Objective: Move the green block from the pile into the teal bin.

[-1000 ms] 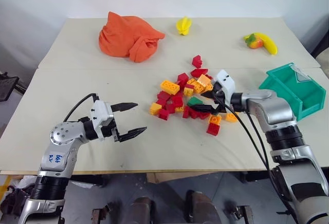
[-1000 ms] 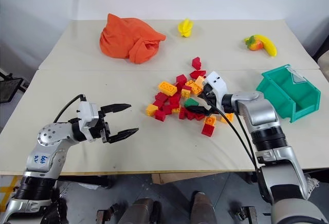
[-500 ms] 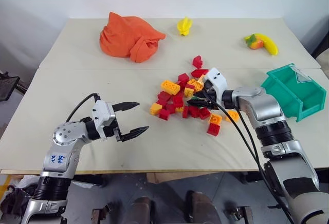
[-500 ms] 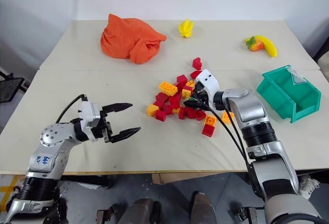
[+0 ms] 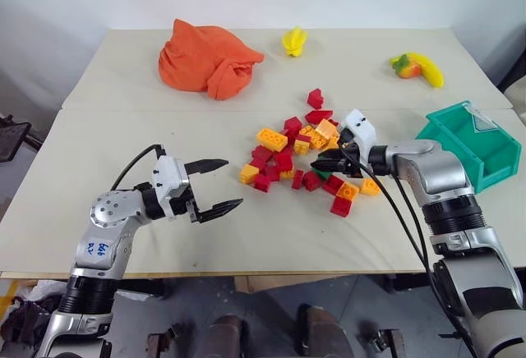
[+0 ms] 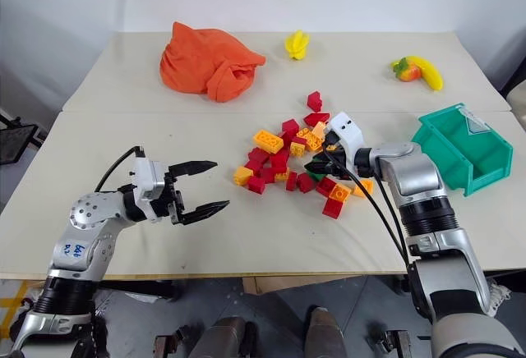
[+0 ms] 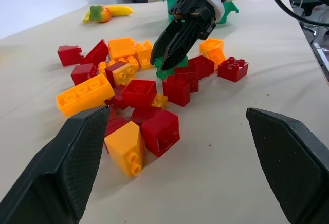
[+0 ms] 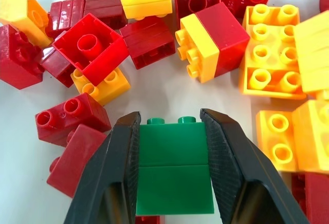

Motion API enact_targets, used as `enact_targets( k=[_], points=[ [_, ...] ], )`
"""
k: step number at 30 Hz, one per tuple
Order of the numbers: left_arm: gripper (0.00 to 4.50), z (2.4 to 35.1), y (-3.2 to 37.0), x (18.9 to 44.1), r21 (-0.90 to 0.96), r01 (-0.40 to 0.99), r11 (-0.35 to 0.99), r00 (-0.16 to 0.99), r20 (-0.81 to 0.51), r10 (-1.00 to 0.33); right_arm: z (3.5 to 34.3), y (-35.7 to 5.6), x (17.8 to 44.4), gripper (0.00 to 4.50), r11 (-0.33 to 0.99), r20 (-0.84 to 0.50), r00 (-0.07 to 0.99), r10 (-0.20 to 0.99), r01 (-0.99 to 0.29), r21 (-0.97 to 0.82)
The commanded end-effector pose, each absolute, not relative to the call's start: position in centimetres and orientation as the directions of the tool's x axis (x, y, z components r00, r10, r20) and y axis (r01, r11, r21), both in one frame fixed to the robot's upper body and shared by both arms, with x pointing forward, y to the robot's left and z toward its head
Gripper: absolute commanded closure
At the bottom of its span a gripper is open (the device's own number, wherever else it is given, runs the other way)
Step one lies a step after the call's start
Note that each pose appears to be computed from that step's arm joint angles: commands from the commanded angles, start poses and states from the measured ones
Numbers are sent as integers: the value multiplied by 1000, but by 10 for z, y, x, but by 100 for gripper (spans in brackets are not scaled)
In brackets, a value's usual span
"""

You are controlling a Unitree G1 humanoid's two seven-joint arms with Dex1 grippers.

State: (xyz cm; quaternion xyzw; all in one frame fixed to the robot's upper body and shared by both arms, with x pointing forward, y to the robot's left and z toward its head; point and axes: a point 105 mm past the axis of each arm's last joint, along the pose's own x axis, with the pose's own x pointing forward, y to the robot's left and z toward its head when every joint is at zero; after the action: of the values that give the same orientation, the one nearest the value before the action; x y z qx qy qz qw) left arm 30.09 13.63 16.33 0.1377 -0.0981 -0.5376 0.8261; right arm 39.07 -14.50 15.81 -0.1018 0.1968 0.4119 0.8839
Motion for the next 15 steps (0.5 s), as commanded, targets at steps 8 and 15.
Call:
enact_targets(
  k=[8,15],
  points=[
    [0,194,104,304,376,858,349,321,136,-937,240,-204,375,306,748,22,749,662,-659,-72],
    [0,197,86,313,354,870,342,295,182,-938,268,-312,359,306,959,172,946,275,-257,-123]
  ],
)
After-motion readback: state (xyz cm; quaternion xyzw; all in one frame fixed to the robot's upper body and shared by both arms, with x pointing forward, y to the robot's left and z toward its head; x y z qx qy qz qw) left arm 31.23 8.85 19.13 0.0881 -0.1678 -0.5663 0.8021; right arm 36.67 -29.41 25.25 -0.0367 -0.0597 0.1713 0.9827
